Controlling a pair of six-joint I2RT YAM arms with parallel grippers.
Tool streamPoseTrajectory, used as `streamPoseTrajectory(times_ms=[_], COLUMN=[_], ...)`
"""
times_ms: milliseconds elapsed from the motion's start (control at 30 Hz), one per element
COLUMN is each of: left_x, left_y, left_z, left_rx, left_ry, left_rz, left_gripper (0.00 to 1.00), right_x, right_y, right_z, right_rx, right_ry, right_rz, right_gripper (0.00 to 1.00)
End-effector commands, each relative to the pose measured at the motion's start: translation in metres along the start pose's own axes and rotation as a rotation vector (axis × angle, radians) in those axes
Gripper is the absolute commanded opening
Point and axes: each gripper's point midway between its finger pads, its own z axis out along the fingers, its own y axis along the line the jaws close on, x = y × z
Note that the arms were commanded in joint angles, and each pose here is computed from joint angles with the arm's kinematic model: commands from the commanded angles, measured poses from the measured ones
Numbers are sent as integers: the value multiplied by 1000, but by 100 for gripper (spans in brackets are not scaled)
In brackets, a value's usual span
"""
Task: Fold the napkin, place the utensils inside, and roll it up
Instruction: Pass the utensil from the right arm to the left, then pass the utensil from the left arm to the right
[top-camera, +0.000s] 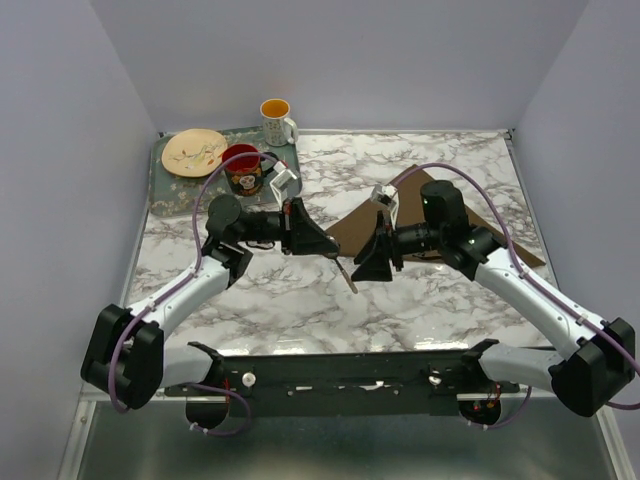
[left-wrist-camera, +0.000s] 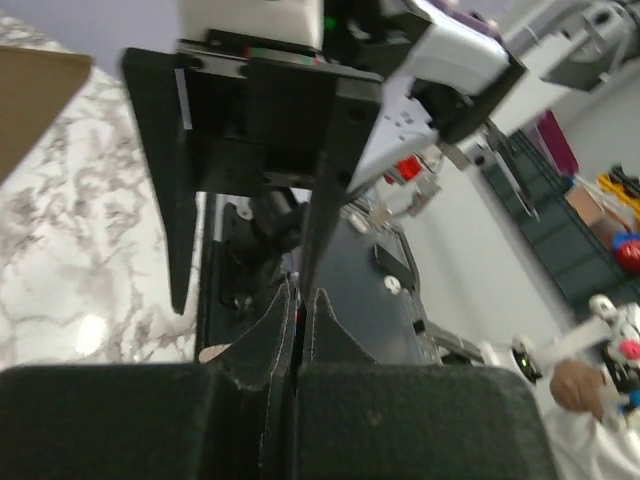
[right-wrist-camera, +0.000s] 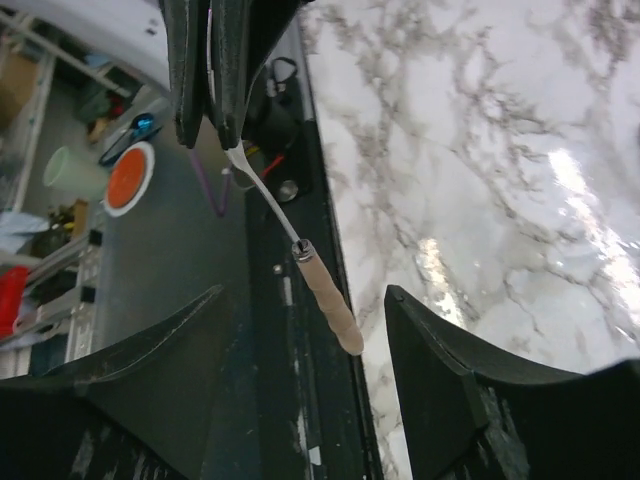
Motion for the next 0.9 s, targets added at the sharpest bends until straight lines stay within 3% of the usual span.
streamPoseTrajectory(times_ms=[0, 67, 100, 133, 167, 433, 867], left_x=[14, 19, 23, 27, 29, 26, 22], left_y=[-64, -83, -98, -99, -106, -116, -124], left_z=[-10, -8, -9, -8, -4, 9, 10], left_rx=[228, 289, 351, 368, 399, 452, 472], left_ry=[108, 150, 153, 184, 197, 191, 200], left_rz=[186, 142, 233, 148, 166, 184, 228], left_gripper=[0, 0, 0, 0, 0, 0, 0], right_x=[-6, -6, -5, -5, -5, -3, 5], right_y=[54, 69, 73, 79, 81, 98, 111], right_z=[-12, -16, -17, -17, -15, -8, -1], right_rx=[-276, -364, -388, -414, -432, -514, -602], right_ry=[11, 19, 24, 30, 41, 81, 88], right_rz=[-104, -104, -100, -103, -90, -95, -89], right_gripper=[70, 69, 65, 64, 61, 48, 42])
